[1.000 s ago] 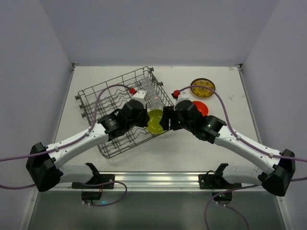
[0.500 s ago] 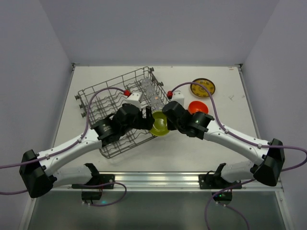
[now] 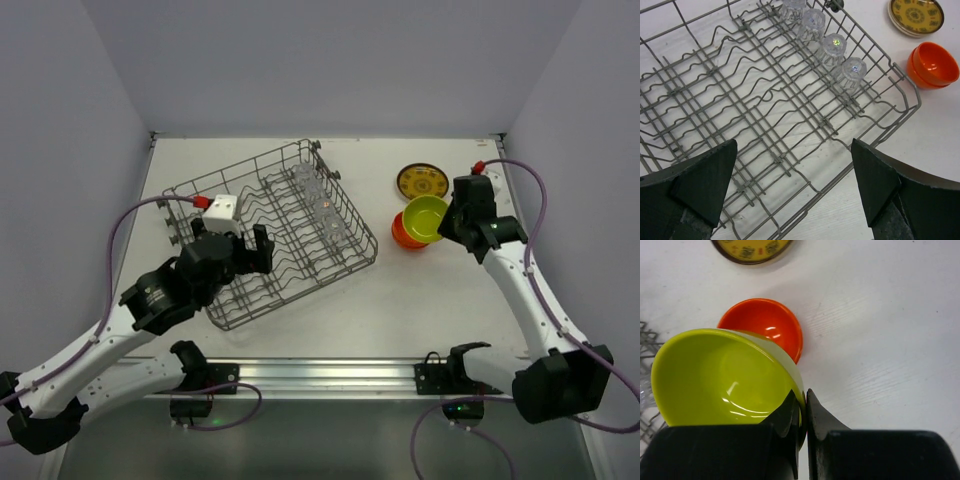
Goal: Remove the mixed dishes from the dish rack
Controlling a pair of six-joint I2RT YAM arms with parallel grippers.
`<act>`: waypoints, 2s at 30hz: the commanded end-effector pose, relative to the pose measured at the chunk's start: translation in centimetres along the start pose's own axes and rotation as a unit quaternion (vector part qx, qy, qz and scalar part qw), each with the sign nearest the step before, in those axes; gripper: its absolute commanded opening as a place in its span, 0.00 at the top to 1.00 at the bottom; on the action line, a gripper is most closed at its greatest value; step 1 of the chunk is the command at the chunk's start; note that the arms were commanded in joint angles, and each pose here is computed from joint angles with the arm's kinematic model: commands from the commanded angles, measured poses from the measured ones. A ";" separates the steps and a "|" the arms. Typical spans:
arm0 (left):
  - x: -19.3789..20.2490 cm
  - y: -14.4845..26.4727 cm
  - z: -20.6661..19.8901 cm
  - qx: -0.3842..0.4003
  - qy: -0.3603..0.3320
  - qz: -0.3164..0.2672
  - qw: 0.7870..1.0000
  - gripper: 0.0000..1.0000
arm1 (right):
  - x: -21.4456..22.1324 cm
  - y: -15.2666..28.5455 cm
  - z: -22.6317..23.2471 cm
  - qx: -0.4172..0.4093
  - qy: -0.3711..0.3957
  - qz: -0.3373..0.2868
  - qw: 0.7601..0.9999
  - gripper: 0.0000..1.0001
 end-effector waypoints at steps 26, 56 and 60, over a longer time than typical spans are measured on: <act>5.2 -0.4 4.0 -0.036 -0.034 0.012 0.999 0.00 | -1.0 -11.0 1.4 -0.036 -0.021 0.073 0.996 0.93; 3.5 -6.9 -4.8 0.128 -0.004 0.019 0.992 0.00 | 1.7 5.2 -1.3 -0.209 -0.014 -0.092 0.973 0.01; 4.0 -13.4 -8.9 0.109 -0.072 0.050 0.990 0.00 | 3.5 8.6 -1.6 -0.285 -0.018 -0.130 0.949 0.01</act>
Point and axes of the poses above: each gripper's point midway between its finger pads, its own y axis back along the fingers, its own z axis along the line the jaws close on, x = y × z, the point moved 10 cm from there along y, back along the fingers, and after that the axes turned 9 degrees about y, right-handed, at the moved point
